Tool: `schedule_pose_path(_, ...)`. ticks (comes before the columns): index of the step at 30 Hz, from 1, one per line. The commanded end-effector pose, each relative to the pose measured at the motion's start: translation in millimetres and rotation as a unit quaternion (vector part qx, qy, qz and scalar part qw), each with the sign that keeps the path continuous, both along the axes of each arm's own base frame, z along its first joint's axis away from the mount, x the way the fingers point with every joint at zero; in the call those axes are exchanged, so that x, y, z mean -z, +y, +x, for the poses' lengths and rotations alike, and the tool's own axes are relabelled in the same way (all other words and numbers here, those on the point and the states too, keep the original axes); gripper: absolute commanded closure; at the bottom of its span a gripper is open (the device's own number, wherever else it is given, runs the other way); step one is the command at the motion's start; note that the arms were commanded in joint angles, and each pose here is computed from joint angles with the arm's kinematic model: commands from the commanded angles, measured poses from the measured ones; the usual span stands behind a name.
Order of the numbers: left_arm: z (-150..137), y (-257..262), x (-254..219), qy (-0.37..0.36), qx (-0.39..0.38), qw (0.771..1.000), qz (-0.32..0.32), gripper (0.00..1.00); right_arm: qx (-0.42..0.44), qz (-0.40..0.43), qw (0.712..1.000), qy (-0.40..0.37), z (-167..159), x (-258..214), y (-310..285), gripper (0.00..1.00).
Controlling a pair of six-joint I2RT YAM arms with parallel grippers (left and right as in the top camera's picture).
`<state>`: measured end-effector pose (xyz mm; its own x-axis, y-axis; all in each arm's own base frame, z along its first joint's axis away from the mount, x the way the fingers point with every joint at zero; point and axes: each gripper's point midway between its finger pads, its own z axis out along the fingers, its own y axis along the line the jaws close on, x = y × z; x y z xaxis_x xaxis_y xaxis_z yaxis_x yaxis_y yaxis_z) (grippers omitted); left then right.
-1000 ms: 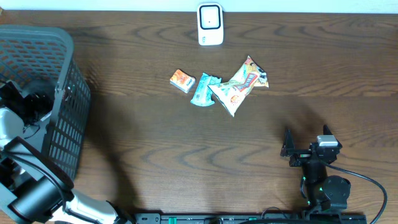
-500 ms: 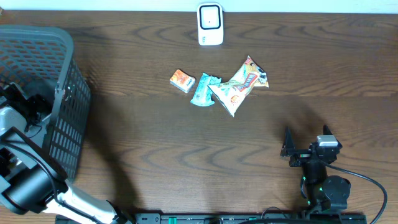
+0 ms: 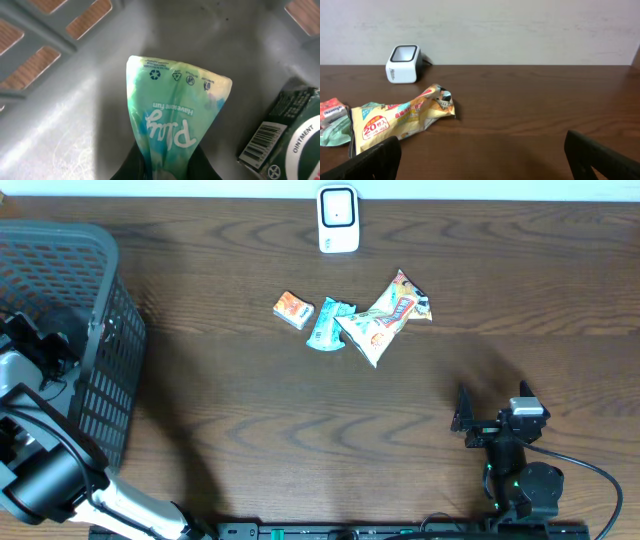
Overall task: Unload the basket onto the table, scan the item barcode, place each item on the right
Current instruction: 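Reach the left gripper into the basket and grasp a green tissue pack, then carry the green tissue pack out and drop it beside the orange box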
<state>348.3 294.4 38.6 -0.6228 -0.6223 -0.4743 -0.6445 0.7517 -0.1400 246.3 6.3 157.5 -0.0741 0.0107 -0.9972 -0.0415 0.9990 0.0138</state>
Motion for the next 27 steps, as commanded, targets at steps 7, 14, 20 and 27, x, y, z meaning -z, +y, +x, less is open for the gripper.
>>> schedule_pose_path(7, -0.3, 1.8, -135.3, -0.139, -0.085, 0.986, 0.045, 0.92, -0.001, -0.006, 1.0, -0.001, -0.2, 0.3, 0.4, 0.01)
schedule_pose_path(14, -12.2, -39.5, -267.4, -0.313, -0.091, 0.944, 0.046, 0.93, -0.001, -0.006, 1.0, -0.001, -0.2, 0.3, 0.4, 0.01)
schedule_pose_path(20, -0.8, -119.3, -328.2, -0.411, -0.027, 0.91, -0.041, 0.92, -0.001, -0.006, 1.0, -0.001, -0.2, 0.3, 0.4, 0.01)
schedule_pose_path(27, 34.8, -259.3, -330.6, -0.398, 0.151, 0.894, -0.139, 0.92, -0.001, -0.006, 1.0, -0.001, -0.2, 0.3, 0.4, 0.01)
